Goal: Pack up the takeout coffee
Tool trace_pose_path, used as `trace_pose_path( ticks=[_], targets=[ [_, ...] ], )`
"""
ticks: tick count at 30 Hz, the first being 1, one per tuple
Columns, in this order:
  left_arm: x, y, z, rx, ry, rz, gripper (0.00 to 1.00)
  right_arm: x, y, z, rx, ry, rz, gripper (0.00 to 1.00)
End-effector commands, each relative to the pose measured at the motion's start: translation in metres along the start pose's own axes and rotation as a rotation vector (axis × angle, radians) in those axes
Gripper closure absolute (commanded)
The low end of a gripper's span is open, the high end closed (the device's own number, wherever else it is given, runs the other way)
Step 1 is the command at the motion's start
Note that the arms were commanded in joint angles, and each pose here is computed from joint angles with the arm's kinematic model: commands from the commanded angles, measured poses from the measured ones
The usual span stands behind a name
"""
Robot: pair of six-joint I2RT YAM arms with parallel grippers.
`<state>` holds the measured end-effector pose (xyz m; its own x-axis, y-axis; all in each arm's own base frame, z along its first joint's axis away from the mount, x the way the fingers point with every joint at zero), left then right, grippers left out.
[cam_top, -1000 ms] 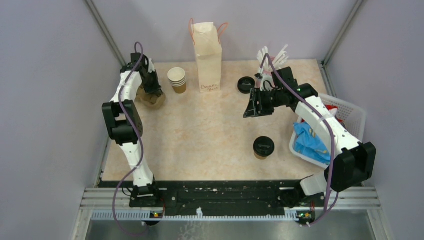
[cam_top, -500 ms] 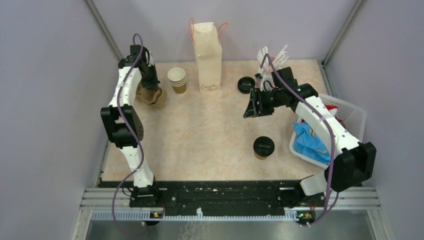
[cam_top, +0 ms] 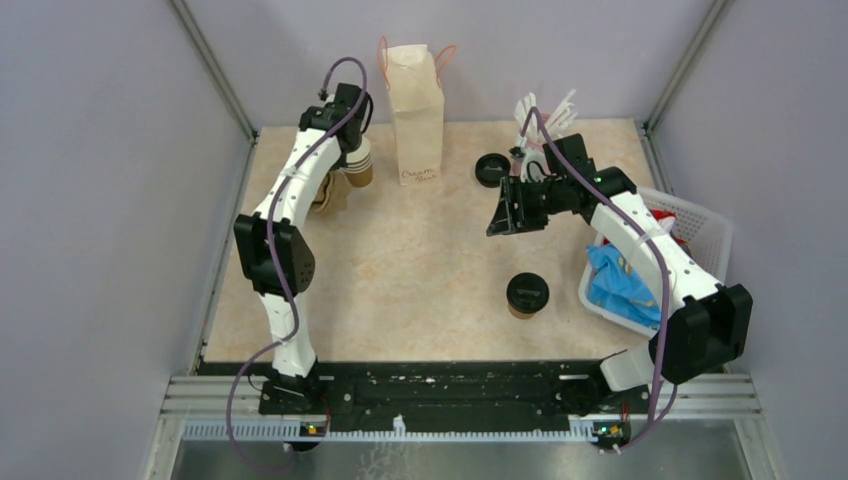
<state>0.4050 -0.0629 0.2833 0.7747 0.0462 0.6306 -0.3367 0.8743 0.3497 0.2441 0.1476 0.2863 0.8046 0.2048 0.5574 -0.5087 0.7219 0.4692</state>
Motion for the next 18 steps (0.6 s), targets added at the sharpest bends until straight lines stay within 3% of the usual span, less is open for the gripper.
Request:
trace_pose_path(
  ticks=[1, 5, 8, 10, 14, 16, 18],
  targets=[
    [0.023, 0.046, 0.032, 0.26, -0.159, 0.064, 1.0, 0.011, 0.011, 0.014, 0.022, -0.074, 0.052, 0.52],
    [0.016, 0.039, 0.029, 0.354, -0.19, -0.057, 1.0, 0.011, 0.012, 0.014, 0.029, -0.075, 0.056, 0.52],
    [-0.006, 0.026, 0.004, 0.426, -0.132, -0.248, 1.0, 0.011, 0.013, 0.013, 0.035, -0.077, 0.058, 0.52],
    [-0.013, 0.018, 0.011, 0.525, -0.153, -0.353, 1.0, 0.011, 0.013, 0.014, 0.034, -0.075, 0.058, 0.52],
    [-0.01, 0.01, 0.035, 0.372, -0.215, -0.325, 1.0, 0.009, 0.014, 0.016, 0.027, -0.081, 0.059, 0.52],
    [-0.029, -0.001, 0.01, 0.332, -0.169, -0.444, 1.0, 0.008, 0.013, 0.013, 0.035, -0.079, 0.057, 0.52],
    [-0.044, -0.007, -0.002, 0.465, -0.148, -0.563, 1.0, 0.009, 0.013, 0.012, 0.043, -0.08, 0.055, 0.52]
  ],
)
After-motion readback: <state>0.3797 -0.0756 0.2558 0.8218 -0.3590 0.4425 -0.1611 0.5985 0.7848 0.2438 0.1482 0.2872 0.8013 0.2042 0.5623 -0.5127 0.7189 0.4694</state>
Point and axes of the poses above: each gripper's point midway between its finger pads, its own z axis back along the fingers, its own y axis along the line the jaws close on, x = y × z, the point moved 10 cm from there along z, back along the fingers, and after that the axes turned 8 degrees about z, right-handed, at the moved point
